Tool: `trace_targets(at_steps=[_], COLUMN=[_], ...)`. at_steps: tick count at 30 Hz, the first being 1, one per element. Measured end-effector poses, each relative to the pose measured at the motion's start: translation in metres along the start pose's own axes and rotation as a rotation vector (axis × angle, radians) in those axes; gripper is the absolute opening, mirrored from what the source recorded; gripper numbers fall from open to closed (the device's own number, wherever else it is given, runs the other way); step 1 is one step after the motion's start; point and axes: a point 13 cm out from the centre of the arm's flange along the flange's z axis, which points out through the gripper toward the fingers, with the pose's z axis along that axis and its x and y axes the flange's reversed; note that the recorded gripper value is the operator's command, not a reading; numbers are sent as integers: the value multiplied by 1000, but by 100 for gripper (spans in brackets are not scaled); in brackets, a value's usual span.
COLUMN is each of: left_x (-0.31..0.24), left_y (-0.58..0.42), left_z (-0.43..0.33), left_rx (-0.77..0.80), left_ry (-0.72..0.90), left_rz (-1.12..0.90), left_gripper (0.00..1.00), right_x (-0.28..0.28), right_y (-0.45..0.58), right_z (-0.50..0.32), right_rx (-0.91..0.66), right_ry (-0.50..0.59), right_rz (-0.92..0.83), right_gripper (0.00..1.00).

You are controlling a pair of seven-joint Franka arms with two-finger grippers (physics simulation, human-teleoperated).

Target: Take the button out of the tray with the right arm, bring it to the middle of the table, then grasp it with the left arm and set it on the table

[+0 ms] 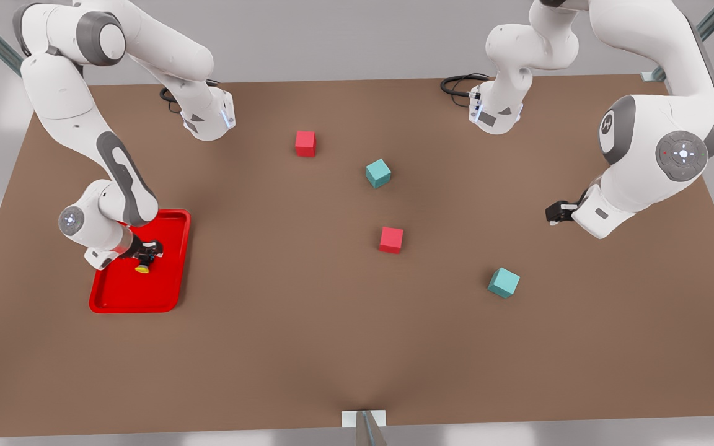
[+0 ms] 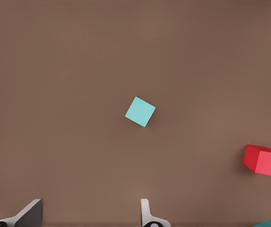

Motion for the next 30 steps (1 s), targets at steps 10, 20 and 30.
trace_targets(at_steps=[10, 20, 30], left_x=[0, 0, 1], left_y=[0, 0, 0], left_z=[0, 0, 0], left_rx=[0, 0, 0], left_ry=[-1, -1, 3], left_rz=[-1, -1, -1], left_gripper=[100, 100, 100], right_x=[-5, -44, -170], right_y=[3, 24, 164], right_z=[-3, -32, -141], right_rx=[0, 8, 9], right_ry=[-6, -56, -177], right_rz=[-39, -110, -325], right_gripper=[39, 40, 44])
